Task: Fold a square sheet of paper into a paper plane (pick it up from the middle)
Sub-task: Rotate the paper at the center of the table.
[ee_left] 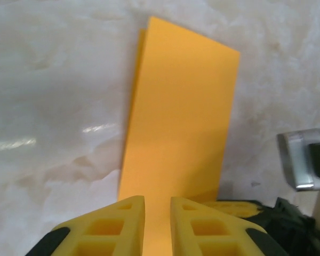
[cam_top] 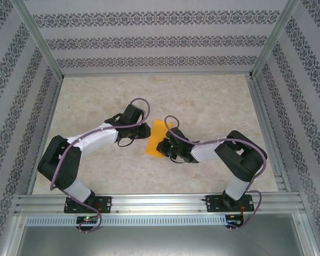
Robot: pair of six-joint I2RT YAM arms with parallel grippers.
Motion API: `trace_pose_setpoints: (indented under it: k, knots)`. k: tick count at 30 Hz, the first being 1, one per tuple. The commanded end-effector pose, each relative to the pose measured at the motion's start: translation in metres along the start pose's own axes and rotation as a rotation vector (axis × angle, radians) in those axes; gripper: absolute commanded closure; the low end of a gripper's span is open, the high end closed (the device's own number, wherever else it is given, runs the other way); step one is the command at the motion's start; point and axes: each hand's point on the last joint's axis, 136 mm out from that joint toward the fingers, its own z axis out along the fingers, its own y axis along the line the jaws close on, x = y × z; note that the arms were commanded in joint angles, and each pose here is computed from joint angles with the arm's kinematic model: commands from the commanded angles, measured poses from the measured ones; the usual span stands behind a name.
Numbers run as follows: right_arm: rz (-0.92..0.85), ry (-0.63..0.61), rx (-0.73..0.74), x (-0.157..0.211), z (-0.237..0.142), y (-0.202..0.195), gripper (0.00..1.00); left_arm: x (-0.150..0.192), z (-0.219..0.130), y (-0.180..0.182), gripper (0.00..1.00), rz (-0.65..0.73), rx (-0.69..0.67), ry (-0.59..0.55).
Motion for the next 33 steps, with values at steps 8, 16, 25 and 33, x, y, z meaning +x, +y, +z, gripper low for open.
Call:
trace_pose_setpoints:
  k: [8,16,25,33]
  knots:
    - [-0.085,-0.142,0.119,-0.052,-0.016,0.024,0.99,0.022,-0.030,0.025,0.63,-0.116,-0.092,-0.022]
    - [-0.159,-0.081,0.289,-0.083,-0.007,0.014,1.00,0.032,-0.032,0.011,0.62,-0.123,-0.027,-0.009]
    - [-0.162,-0.045,0.382,-0.105,0.006,-0.008,0.99,0.035,-0.033,0.000,0.63,-0.101,0.006,0.000]
    - [-0.103,-0.050,0.444,-0.107,0.011,-0.033,0.99,0.034,-0.036,-0.010,0.62,-0.043,0.025,0.028]
